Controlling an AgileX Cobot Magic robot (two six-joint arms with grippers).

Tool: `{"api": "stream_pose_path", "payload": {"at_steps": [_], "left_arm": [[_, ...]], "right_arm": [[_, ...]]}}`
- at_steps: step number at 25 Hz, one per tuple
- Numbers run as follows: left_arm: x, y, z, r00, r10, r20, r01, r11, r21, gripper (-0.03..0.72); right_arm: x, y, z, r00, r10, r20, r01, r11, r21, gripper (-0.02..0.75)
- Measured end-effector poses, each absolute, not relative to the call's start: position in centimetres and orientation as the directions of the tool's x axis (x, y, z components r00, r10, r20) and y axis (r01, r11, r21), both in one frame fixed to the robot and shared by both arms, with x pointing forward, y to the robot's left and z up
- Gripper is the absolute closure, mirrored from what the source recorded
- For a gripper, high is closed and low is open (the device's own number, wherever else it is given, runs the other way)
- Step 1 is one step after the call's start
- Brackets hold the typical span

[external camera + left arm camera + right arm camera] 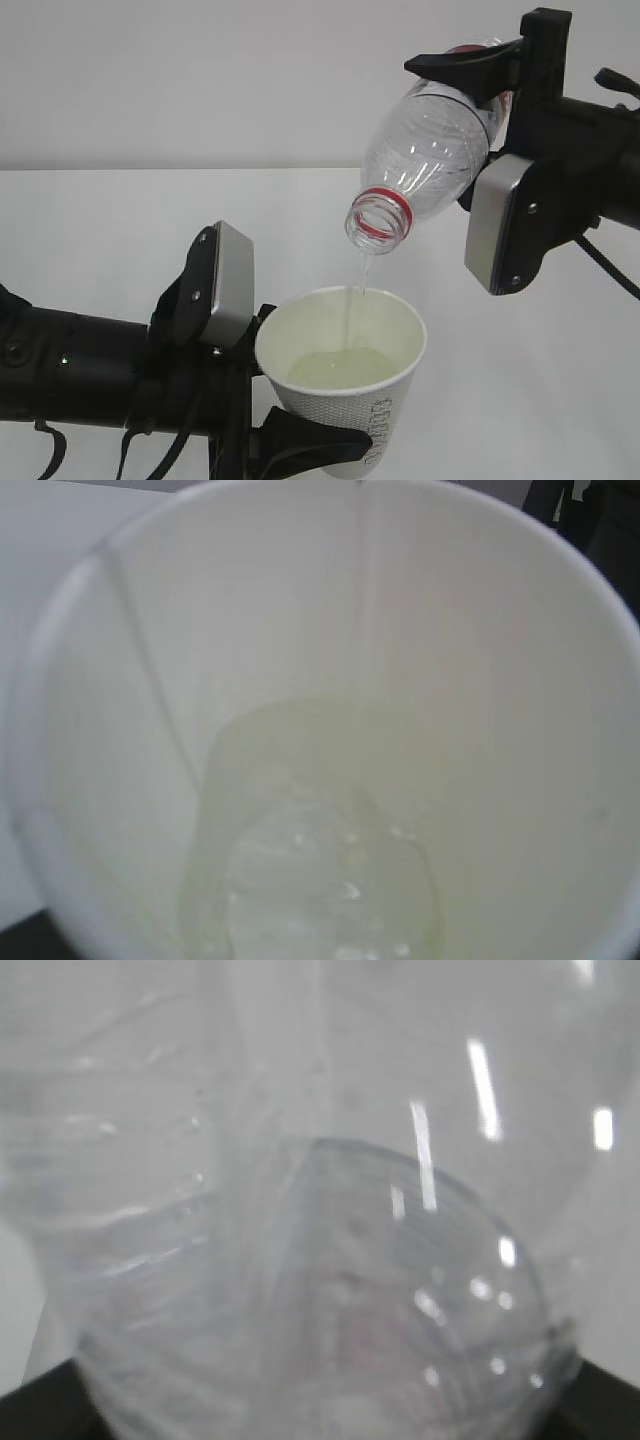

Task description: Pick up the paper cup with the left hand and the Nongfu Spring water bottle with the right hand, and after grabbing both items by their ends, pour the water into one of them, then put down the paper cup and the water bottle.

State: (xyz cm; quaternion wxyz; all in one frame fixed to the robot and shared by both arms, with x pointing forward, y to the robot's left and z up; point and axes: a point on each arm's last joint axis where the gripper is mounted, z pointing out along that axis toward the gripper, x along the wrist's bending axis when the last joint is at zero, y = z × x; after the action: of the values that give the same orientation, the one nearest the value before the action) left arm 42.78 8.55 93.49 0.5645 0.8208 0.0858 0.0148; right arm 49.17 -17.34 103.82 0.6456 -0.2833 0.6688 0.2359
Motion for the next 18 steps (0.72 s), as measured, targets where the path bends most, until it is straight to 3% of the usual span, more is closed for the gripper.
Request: {"api": "stream_pose_path", "payload": {"at_steps": [18], "left_arm": [[42.78, 8.55, 93.49, 0.985, 0.158, -0.073, 0.124, -0.348, 0.929, 0.190]], "right_arm": [[49.17, -17.34, 103.82, -0.006, -0.074, -0.997, -0.684, 0.728, -0.050, 0.218]]}}
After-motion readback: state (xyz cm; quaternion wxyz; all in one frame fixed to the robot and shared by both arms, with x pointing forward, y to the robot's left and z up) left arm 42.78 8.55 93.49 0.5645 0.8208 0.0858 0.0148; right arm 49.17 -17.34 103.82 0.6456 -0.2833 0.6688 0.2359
